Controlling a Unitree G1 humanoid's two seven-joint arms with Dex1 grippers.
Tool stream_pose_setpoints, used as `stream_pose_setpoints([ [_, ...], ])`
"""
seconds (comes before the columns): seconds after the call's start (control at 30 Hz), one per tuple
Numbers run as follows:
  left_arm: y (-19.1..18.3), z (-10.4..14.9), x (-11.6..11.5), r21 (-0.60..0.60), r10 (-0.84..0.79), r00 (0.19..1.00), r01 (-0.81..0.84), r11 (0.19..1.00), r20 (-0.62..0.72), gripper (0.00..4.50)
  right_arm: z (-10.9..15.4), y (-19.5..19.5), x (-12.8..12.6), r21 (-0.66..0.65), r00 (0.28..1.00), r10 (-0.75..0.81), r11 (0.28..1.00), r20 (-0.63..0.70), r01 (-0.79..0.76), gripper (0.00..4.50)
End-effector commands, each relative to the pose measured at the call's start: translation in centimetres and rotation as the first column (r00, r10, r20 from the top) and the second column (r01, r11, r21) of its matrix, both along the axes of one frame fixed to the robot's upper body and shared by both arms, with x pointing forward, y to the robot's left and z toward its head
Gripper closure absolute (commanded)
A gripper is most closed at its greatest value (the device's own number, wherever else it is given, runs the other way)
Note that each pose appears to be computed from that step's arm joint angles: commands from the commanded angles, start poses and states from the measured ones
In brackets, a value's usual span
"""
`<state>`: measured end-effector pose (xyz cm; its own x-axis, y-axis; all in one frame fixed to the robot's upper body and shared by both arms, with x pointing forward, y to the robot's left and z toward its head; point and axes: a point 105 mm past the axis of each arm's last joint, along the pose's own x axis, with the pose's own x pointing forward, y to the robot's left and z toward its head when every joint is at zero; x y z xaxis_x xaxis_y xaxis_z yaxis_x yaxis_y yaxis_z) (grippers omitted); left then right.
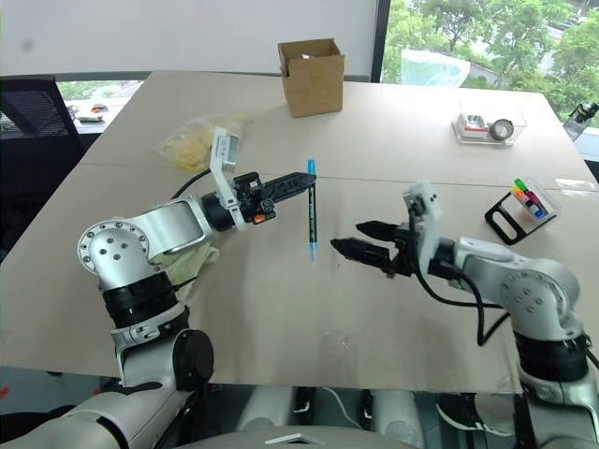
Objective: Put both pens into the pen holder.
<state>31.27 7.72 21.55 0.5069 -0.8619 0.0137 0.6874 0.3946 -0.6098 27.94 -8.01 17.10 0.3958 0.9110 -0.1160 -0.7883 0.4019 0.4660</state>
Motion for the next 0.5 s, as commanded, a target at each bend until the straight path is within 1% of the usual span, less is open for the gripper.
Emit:
stream_pose_setpoints([
  [0.03,-1.0,1.0,-1.5,0.033,-0.057,0.990,0.053,0.998,0.127,4.46,1.9,0.9,0.3,0.078,0.997,0.073,0.995,-0.038,-0.069,0.25],
  [0.1,-1.4,1.2,-1.8,0.024,-0.072,0.986,0.069,0.997,0.154,4.50,2.7,1.5,0.3,0.103,0.993,0.112,0.989,-0.046,-0.107,0.82],
  [0.13,-1.5,1.3,-1.9,0.019,-0.081,0.983,0.078,0.997,0.163,4.50,3.0,1.7,0.2,0.110,0.991,0.124,0.987,-0.049,-0.118,1.22],
  [0.17,-1.6,1.3,-2.0,0.023,-0.083,0.981,0.081,0.996,0.177,4.50,3.2,1.8,0.1,0.110,0.989,0.143,0.984,-0.047,-0.137,1.43],
  [0.2,-1.7,1.4,-2.1,0.027,-0.086,0.978,0.083,0.996,0.188,4.50,3.3,2.0,-0.2,0.106,0.986,0.160,0.982,-0.043,-0.155,2.16],
  [0.23,-1.8,1.4,-2.2,0.027,-0.090,0.976,0.087,0.996,0.196,4.50,3.4,2.1,-0.4,0.103,0.984,0.174,0.980,-0.041,-0.169,2.50],
  [0.4,-2.1,1.3,-2.8,0.040,-0.116,0.969,0.110,0.993,0.220,4.50,3.9,2.4,-0.4,0.117,0.981,0.187,0.977,-0.043,-0.181,2.50],
  [0.43,-2.2,1.2,-2.9,0.042,-0.121,0.967,0.115,0.992,0.223,4.50,3.9,2.4,-0.4,0.118,0.982,0.185,0.977,-0.044,-0.179,2.95],
  [0.5,-2.4,0.9,-3.2,0.057,-0.136,0.964,0.127,0.990,0.229,4.50,3.9,2.4,-0.3,0.121,0.982,0.181,0.977,-0.045,-0.175,3.68],
])
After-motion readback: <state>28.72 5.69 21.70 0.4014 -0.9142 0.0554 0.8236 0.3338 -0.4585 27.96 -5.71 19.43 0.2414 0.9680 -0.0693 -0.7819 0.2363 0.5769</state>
